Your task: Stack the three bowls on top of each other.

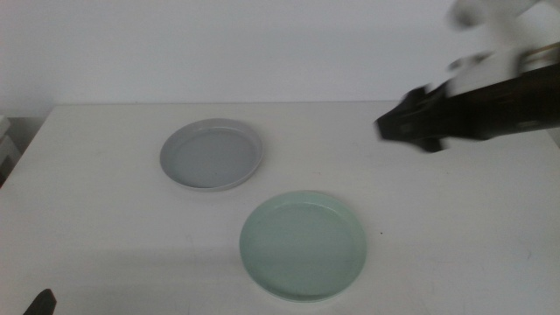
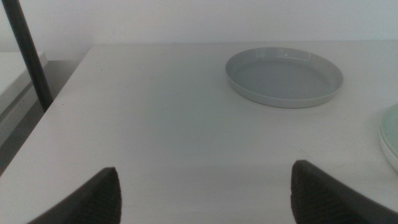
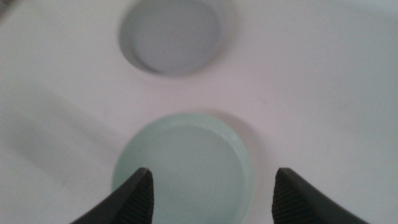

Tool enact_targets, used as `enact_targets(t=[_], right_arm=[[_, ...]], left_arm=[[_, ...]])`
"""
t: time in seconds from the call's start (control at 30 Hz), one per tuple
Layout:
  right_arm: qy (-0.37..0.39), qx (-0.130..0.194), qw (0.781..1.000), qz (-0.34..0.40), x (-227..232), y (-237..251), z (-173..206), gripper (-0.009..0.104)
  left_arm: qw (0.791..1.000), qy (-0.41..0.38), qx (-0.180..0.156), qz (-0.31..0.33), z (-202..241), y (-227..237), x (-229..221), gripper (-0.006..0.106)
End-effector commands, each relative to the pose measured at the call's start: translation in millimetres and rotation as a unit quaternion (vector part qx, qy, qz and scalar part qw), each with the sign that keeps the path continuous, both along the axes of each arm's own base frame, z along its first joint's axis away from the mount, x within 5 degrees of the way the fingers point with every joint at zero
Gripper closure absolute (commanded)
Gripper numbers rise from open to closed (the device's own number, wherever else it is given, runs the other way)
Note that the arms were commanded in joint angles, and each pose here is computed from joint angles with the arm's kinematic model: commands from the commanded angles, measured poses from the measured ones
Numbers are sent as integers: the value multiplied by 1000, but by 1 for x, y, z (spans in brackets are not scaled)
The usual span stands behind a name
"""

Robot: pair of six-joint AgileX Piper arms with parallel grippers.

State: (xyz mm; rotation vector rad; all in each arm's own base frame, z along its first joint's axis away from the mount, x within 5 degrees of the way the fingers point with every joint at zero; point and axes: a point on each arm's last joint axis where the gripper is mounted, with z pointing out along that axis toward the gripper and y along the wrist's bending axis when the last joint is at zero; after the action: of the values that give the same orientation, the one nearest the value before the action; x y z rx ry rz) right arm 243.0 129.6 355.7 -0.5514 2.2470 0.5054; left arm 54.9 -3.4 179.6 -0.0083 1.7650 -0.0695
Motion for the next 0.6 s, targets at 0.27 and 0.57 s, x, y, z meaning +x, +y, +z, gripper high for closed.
enact_targets(t=[0.27, 0.57], right_arm=[[-124, 11, 992, 20, -119, -53, 75, 46], [-203, 28, 979, -11, -194, -92, 70, 46]], left_arm=[[999, -45, -9, 3, 9, 0, 0, -4], [999, -45, -9, 3, 9, 0, 0, -4]])
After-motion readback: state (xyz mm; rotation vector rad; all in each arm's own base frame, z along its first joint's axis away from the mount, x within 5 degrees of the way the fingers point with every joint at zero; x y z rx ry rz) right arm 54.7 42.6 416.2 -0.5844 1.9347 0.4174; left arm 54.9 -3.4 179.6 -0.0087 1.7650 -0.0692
